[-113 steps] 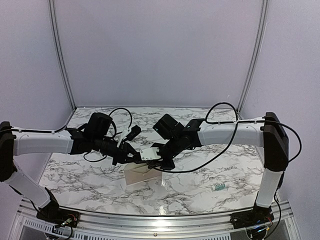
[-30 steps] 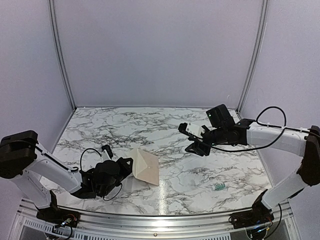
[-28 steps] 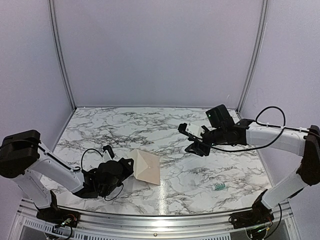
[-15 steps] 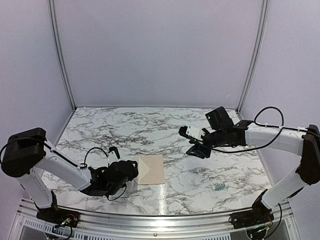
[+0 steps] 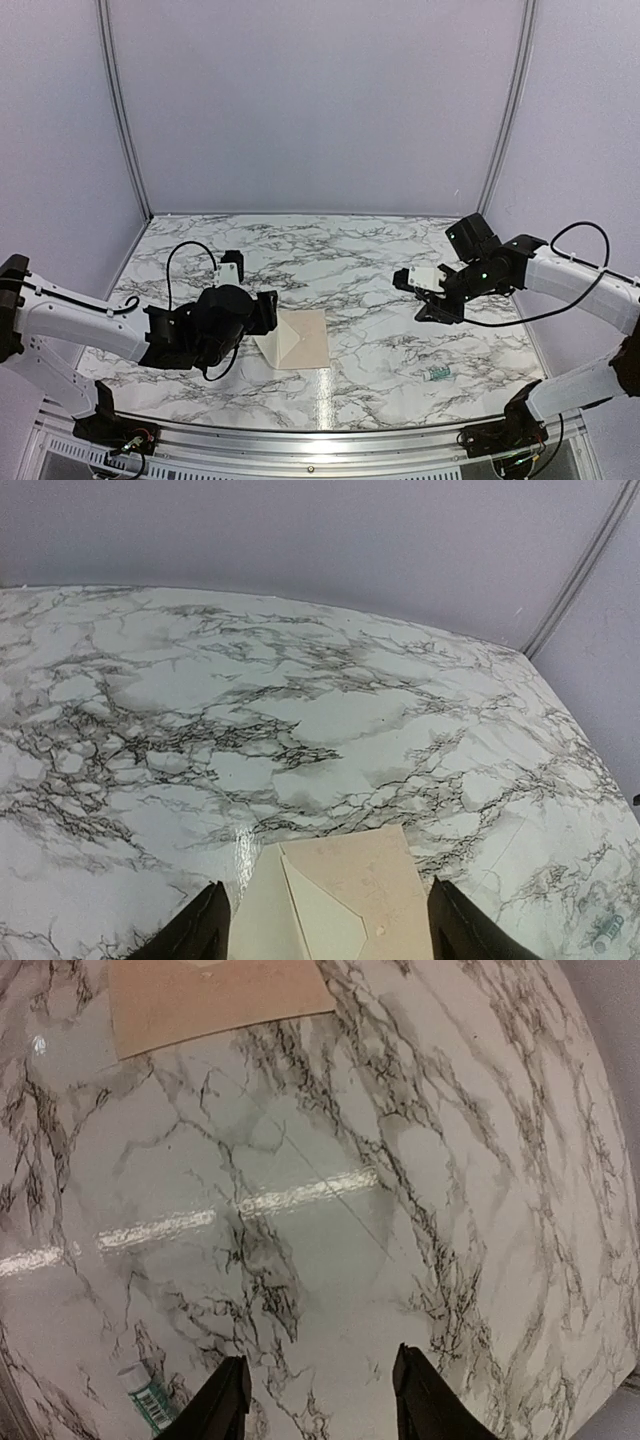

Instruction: Place the letter into the envelope and seal it

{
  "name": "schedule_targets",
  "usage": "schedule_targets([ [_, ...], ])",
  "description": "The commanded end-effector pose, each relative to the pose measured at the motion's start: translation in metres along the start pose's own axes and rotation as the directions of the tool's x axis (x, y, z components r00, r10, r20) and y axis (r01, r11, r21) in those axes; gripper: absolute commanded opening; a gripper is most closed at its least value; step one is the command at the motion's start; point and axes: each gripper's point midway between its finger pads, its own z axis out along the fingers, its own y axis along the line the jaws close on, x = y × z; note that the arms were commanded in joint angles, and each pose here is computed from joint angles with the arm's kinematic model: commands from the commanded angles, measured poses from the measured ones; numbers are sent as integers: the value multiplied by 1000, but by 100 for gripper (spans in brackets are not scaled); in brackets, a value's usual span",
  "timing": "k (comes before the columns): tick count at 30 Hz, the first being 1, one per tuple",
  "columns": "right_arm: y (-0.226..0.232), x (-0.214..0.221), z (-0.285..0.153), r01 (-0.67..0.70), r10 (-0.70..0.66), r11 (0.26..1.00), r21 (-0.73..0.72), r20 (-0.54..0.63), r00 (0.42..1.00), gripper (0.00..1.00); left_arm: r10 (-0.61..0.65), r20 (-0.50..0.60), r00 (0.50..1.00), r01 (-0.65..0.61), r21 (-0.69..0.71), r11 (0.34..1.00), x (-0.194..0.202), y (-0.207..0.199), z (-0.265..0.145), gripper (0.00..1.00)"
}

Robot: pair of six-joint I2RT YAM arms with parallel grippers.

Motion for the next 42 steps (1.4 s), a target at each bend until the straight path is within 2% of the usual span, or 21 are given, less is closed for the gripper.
schedule_targets([
  [1,44,58,-3,53,-78,989,-138,-180,981,46,271,3,962,-271,63,960,-17,-23,-3,70],
  [8,63,117,-2,153,-188,980,-128,-339,922,49,320,-61,945,-295,254,921,-2,-70,1,70],
  [14,74,132,4,183,-222,973,-142,-345,912,50,364,-123,923,-290,399,870,20,-102,3,68],
  [23,83,140,21,189,-242,965,-185,-330,912,47,375,-131,918,-282,450,847,22,-117,2,68],
  [30,88,147,33,185,-251,959,-217,-339,907,32,407,-126,905,-295,505,811,25,-124,-5,67],
  [34,88,146,34,187,-257,956,-227,-336,906,15,413,-142,899,-272,559,784,22,-128,-10,66],
  [38,77,126,23,215,-274,953,-214,-300,914,10,404,-273,873,-187,579,794,24,-122,-2,67],
  [42,64,80,8,265,-301,947,-182,-210,930,10,358,-422,833,-42,597,801,28,-123,5,67],
])
